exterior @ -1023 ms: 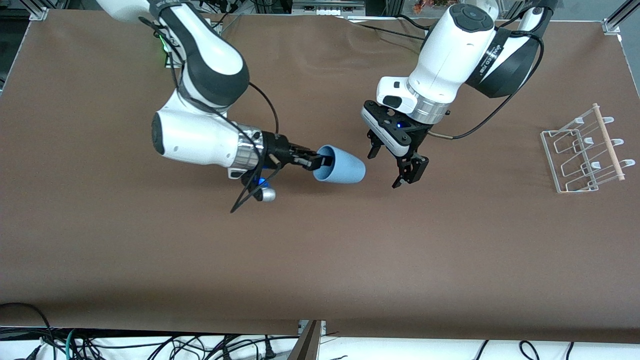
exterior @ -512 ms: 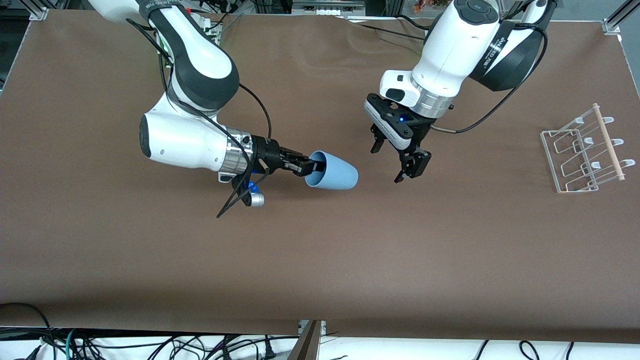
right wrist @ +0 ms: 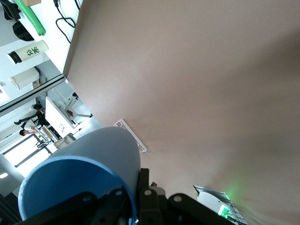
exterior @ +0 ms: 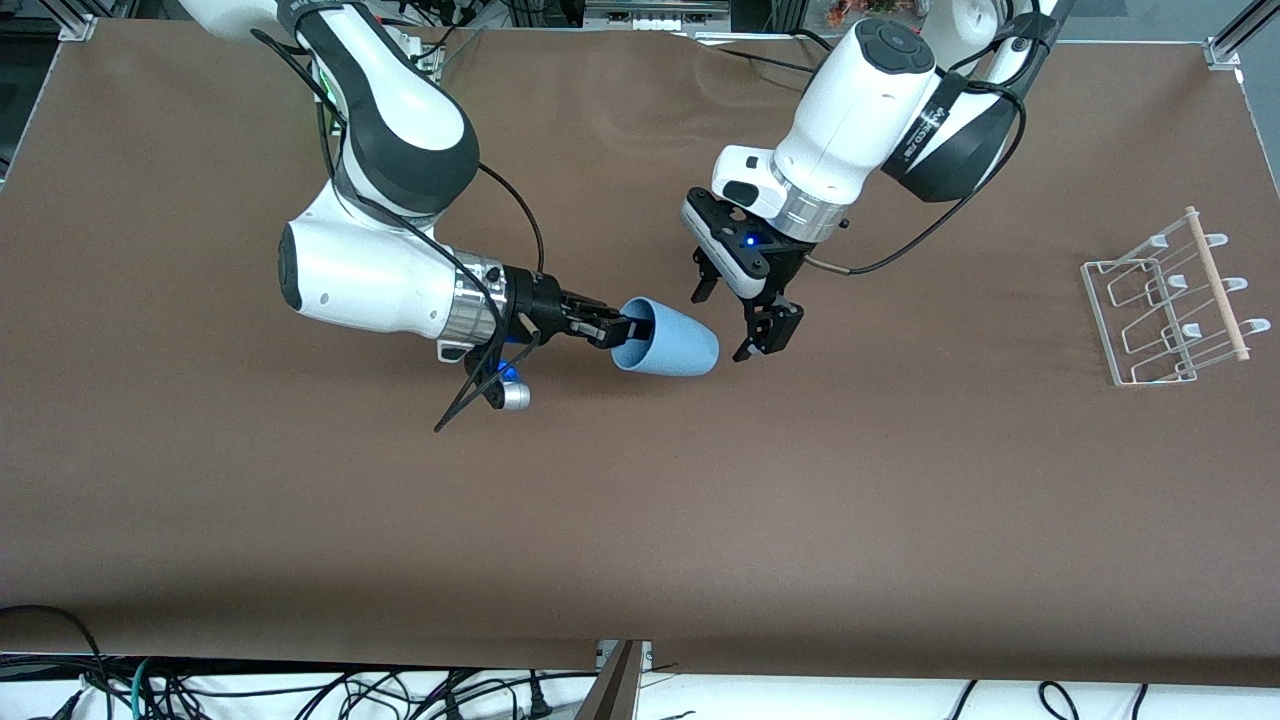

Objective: Transfer cup to left arm and place on rack
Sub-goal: 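Grasp the cup's base with the left gripper beside the right gripper, then carry the cup to the rack with the left gripper while the right gripper retracts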

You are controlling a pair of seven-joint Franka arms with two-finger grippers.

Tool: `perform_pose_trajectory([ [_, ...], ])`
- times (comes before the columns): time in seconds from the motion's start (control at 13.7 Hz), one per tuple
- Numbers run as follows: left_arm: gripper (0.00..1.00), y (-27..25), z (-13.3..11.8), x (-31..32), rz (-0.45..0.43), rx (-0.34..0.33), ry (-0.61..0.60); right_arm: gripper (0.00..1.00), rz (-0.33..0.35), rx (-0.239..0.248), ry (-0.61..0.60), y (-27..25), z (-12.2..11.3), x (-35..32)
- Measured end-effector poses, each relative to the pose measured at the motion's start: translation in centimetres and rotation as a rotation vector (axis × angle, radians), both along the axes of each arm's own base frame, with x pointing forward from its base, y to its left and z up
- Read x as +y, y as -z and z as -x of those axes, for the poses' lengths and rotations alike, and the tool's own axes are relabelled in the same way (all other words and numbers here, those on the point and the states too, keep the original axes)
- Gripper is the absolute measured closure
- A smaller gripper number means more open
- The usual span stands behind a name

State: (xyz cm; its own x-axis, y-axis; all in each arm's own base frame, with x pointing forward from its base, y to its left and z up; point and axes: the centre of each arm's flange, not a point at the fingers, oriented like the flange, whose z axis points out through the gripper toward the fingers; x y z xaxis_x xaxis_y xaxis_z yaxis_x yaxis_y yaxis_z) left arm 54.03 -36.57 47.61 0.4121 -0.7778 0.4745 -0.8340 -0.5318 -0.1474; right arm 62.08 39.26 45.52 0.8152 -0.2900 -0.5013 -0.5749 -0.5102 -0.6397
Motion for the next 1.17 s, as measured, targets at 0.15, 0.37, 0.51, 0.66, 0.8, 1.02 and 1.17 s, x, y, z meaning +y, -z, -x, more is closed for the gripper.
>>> perform_pose_trajectory([
  [0.15, 0.00, -0.6, -0.5, -0.1, 0.012, -0.010, -0.005, 0.95, -0.001, 0.000, -0.006, 0.0, 0.2, 0.3],
  [0.37, 0.00, -0.5, -0.6, -1.4, 0.028, -0.010, 0.005, 0.95, -0.002, 0.001, -0.022, -0.1, 0.9, 1.3],
  [0.51, 0.00, -0.5, -0.5, -2.4, 0.045, -0.018, 0.013, 0.95, -0.002, 0.003, -0.032, 0.0, 1.2, 1.8],
  [0.66, 0.00, -0.5, -0.8, -2.4, 0.051, -0.023, 0.010, 0.95, -0.001, 0.015, -0.051, 0.1, 1.5, 2.0],
  [0.8, 0.07, -0.4, -0.7, -2.6, 0.051, -0.022, 0.013, 0.95, -0.002, 0.016, -0.054, 0.0, 1.5, 2.0],
  [1.02, 0.20, -0.5, -0.7, -2.6, 0.047, -0.027, 0.022, 0.95, -0.002, 0.025, -0.042, -0.2, 1.4, 1.9],
  [1.17, 0.20, -0.7, -0.8, -2.5, 0.048, -0.031, 0.021, 0.95, -0.004, 0.024, -0.041, -0.4, 1.4, 1.9],
])
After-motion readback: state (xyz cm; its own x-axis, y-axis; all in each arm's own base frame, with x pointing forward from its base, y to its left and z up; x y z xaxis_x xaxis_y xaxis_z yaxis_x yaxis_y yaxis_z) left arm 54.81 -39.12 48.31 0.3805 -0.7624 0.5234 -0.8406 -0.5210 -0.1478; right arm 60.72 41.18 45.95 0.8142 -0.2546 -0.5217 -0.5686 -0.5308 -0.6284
